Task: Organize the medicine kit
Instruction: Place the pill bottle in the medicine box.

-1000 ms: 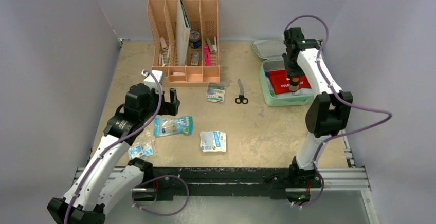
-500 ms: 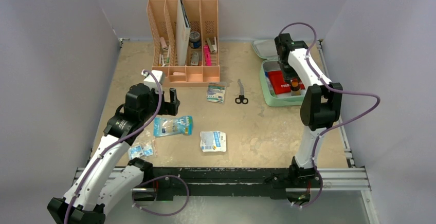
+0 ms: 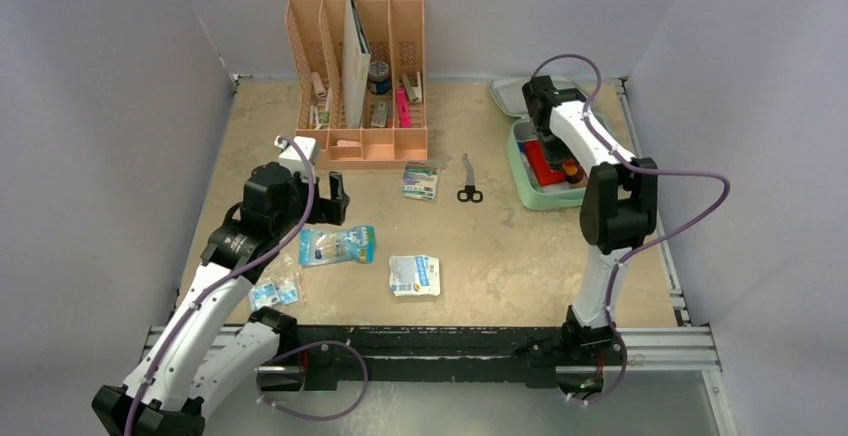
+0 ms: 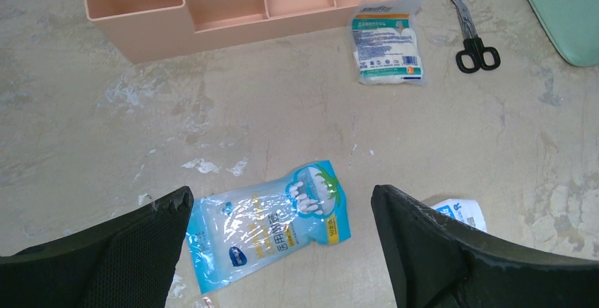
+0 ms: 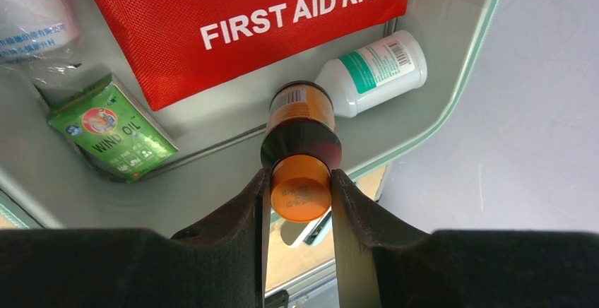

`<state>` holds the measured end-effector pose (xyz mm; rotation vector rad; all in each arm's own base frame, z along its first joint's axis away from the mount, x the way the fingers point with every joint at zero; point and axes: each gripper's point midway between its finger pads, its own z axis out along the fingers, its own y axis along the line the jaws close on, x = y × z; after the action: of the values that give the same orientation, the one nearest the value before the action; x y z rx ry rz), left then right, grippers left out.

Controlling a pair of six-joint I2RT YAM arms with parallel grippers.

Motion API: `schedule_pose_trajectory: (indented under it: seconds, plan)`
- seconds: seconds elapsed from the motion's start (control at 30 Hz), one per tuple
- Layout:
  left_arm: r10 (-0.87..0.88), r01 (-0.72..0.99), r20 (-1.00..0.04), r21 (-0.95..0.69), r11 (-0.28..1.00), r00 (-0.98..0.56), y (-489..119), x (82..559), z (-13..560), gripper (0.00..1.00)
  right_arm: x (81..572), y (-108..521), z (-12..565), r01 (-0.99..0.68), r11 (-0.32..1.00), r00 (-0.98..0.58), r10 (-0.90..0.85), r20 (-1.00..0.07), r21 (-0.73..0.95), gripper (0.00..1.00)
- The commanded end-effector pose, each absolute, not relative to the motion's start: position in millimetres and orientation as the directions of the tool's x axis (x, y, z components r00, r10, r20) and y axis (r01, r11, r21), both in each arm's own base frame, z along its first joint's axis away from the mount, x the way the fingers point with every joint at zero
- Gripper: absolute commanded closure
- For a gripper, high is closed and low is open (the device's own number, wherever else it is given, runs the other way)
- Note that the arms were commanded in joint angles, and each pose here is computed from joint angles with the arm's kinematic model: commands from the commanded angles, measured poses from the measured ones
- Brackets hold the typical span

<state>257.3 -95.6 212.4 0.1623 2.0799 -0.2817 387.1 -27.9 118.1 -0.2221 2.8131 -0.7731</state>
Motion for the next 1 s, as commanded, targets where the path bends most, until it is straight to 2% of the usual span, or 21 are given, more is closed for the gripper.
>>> schedule_pose_trajectory:
  seconds: [0.0, 0.33, 0.5, 0.67, 0.97]
  plan:
    - [-0.001, 0.228, -0.885, -0.121, 0.966, -0.466, -94, 259, 220, 0.04, 371, -32, 97, -0.107, 0.86, -0.98, -0.175, -0.092, -0.498, 0.91]
    - [0.0, 0.227, -0.885, -0.119, 0.967, -0.466, -93, 259, 220, 0.04, 362, -13, 89, -0.076, 0.908, -0.984, -0.134, -0.114, -0.412, 0.74]
    - [-0.002, 0.233, -0.886, -0.124, 0.964, -0.463, -95, 259, 221, 0.04, 351, -6, 83, -0.068, 0.923, -0.989, -0.113, -0.098, -0.379, 0.68]
    - [-0.006, 0.237, -0.889, -0.128, 0.963, -0.459, -95, 258, 223, 0.04, 343, -3, 79, -0.058, 0.931, -0.991, -0.097, -0.09, -0.36, 0.59]
    - [-0.004, 0.239, -0.889, -0.127, 0.963, -0.458, -95, 257, 223, 0.04, 333, 5, 78, -0.085, 0.946, -0.993, -0.107, -0.054, -0.313, 0.56]
